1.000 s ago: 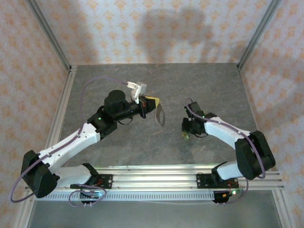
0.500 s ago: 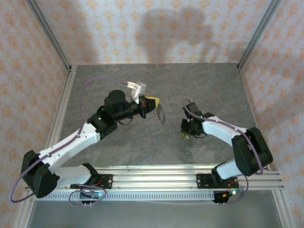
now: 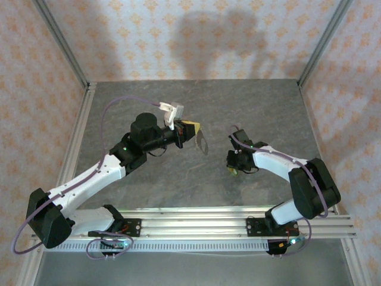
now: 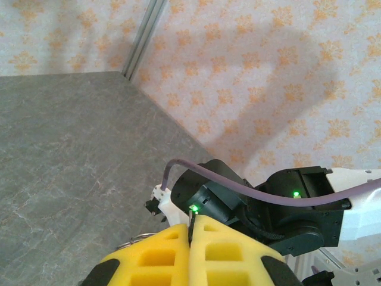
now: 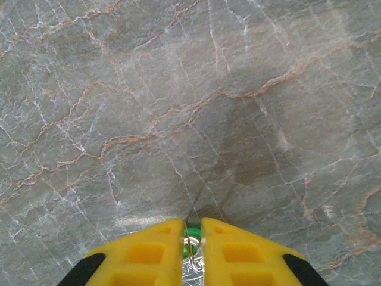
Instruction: Put the keys on the keyring
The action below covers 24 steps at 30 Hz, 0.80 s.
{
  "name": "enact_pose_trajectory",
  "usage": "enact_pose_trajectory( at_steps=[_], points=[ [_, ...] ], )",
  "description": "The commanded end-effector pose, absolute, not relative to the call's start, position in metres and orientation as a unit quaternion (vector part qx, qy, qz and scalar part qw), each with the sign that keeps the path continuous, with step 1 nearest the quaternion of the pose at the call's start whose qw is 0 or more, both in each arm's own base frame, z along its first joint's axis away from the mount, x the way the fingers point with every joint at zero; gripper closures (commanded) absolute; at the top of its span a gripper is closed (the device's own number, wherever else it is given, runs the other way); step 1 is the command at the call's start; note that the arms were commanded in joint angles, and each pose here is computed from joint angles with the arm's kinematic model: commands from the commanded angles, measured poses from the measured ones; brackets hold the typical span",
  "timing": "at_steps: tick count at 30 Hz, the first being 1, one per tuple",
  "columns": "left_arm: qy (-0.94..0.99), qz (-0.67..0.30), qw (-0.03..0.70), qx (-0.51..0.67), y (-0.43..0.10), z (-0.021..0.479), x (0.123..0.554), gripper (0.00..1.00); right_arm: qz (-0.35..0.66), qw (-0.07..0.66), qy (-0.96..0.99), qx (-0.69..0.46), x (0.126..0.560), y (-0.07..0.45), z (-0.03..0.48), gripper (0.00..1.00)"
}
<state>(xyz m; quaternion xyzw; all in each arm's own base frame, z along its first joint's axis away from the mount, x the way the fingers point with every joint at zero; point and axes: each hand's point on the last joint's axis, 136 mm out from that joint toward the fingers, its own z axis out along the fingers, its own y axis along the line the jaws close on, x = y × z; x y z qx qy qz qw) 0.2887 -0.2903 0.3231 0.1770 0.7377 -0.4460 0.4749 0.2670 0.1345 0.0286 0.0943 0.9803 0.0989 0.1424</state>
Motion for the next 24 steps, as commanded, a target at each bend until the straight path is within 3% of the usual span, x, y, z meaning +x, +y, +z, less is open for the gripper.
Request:
enact_pose_trajectory(
  at_steps=[1,7,16,24],
  points=[
    [0.714,-0.459,0.497,0.177,-0.293,0.340,0.288,1.00,0.090,0.137,0.982,0.093,0.262,0.132,0.024,0.87],
    [0.714,-0.460,0.497,0.177,-0.293,0.340,0.288,1.00,0.095,0.140,0.982,0.089,0.262,0.134,0.026,1.00],
    [0.718,-0.455,0.496,0.178,-0.292,0.338,0.288,1.00,0.149,0.195,0.965,0.094,0.274,0.143,0.066,1.00],
    [0.720,-0.451,0.494,0.181,-0.292,0.336,0.288,1.00,0.264,0.281,0.918,0.091,0.286,0.156,0.142,1.00]
  ],
)
